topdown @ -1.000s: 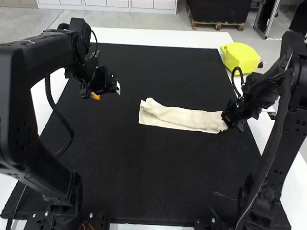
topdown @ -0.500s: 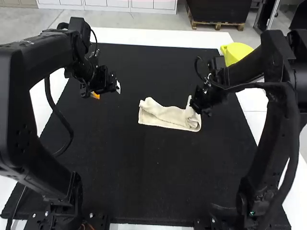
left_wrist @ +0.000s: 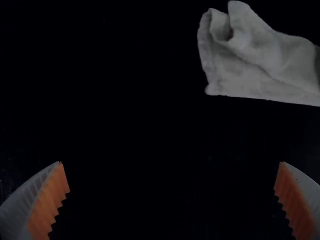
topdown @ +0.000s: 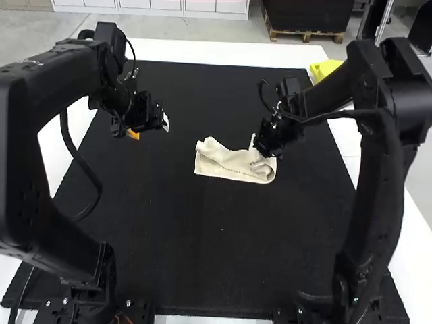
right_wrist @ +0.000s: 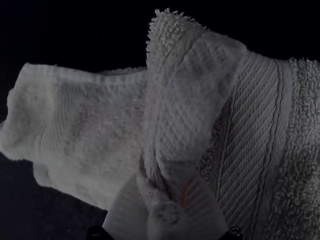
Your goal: Fold the towel.
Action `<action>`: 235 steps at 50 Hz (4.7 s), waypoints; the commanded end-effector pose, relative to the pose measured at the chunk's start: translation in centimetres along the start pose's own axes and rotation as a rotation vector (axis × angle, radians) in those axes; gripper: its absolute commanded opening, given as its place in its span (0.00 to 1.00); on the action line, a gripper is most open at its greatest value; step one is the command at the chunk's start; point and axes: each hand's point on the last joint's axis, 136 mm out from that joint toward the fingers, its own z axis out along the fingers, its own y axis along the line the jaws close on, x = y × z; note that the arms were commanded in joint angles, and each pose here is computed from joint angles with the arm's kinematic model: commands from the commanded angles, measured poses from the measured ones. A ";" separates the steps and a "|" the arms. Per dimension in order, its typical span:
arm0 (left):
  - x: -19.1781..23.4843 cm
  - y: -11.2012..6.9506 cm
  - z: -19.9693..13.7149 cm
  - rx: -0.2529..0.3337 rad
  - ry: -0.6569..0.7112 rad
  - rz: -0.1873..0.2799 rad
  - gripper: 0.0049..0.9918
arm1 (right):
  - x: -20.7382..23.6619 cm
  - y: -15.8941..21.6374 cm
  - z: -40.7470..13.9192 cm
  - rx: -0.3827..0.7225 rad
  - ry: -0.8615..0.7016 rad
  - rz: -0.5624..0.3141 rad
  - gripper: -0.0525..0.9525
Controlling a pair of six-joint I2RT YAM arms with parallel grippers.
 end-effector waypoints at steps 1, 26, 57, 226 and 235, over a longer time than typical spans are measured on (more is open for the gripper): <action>-1.9 -0.9 -2.3 0.018 -0.079 0.013 0.98 | -0.1 3.2 1.0 -0.044 0.007 -0.049 0.03; -0.8 -0.1 -3.7 0.001 -0.081 -0.018 0.98 | -0.1 7.8 5.6 -0.091 0.048 -0.137 0.03; -0.5 -0.1 -3.6 0.003 -0.078 -0.022 0.98 | 1.4 12.8 5.6 -0.159 0.071 -0.191 0.03; -0.7 -0.6 -4.1 0.015 -0.093 -0.009 0.98 | 6.4 13.6 7.0 -0.148 0.197 -0.197 0.03; -0.7 -0.5 -4.1 0.014 -0.093 -0.012 0.98 | 7.0 14.0 7.6 -0.152 0.207 -0.207 0.03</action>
